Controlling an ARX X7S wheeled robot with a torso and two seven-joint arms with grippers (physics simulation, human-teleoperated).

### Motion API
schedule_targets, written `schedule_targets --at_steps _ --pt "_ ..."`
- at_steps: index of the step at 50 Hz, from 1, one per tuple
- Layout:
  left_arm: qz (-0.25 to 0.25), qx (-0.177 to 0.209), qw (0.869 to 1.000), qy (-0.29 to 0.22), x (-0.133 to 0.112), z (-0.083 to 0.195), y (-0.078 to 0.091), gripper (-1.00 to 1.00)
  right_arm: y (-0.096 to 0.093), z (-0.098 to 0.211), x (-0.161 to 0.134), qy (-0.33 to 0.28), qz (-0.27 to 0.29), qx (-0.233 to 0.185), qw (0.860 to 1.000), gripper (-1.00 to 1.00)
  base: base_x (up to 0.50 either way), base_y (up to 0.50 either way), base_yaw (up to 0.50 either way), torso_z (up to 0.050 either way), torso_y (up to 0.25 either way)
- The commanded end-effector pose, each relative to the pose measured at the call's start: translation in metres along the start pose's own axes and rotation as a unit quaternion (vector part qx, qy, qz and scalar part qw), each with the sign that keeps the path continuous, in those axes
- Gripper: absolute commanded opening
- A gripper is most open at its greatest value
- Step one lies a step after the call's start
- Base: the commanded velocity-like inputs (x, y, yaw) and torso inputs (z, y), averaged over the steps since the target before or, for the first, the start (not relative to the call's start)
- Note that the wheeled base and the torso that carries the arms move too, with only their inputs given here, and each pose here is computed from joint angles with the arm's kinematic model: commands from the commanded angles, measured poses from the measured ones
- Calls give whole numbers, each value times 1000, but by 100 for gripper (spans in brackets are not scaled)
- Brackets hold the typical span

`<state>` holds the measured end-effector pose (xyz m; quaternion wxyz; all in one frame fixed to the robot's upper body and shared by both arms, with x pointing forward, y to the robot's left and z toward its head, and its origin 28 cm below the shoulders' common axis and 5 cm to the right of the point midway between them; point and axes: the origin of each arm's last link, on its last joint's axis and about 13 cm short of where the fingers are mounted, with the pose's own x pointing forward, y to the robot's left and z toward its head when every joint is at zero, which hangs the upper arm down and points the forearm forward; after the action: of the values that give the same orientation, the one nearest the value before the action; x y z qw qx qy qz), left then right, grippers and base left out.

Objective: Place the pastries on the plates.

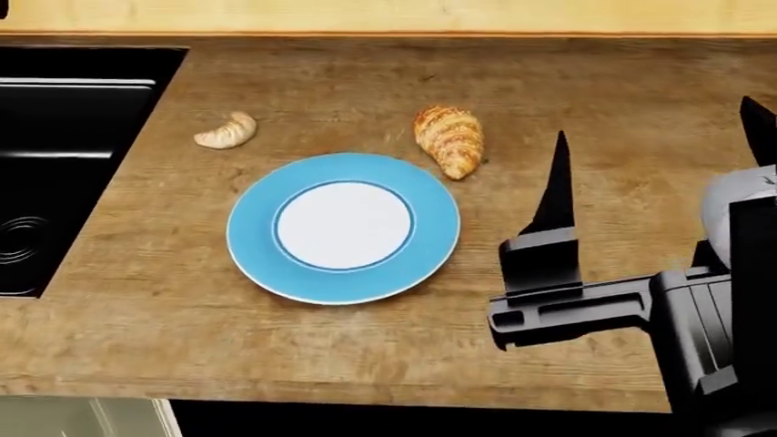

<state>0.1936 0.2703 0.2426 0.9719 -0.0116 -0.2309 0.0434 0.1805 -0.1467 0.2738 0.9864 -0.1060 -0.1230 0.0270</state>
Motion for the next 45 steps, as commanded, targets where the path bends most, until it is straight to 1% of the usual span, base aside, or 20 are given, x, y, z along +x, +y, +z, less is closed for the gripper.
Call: schedule_targets --at_steps 1,5,16,26,45 --pt "7 8 1000 -18 5 9 4 100 -8 16 2 -3 2 -5 1000 100 500 0 0 0 0" --pt "7 9 1000 -19 5 9 4 100 -9 18 2 -1 0 -11 1000 100 500 0 0 0 0" --pt "8 11 1000 -22 5 10 5 100 -17 29 4 1 -10 -10 1000 100 500 0 0 0 1" --pt "8 12 1000 -23 5 10 5 100 -18 29 3 4 -8 -6 1000 100 500 -31 0 0 0" --pt "10 7 1000 -23 4 10 3 100 -20 37 6 14 5 -5 1000 100 489 -126 0 0 1"
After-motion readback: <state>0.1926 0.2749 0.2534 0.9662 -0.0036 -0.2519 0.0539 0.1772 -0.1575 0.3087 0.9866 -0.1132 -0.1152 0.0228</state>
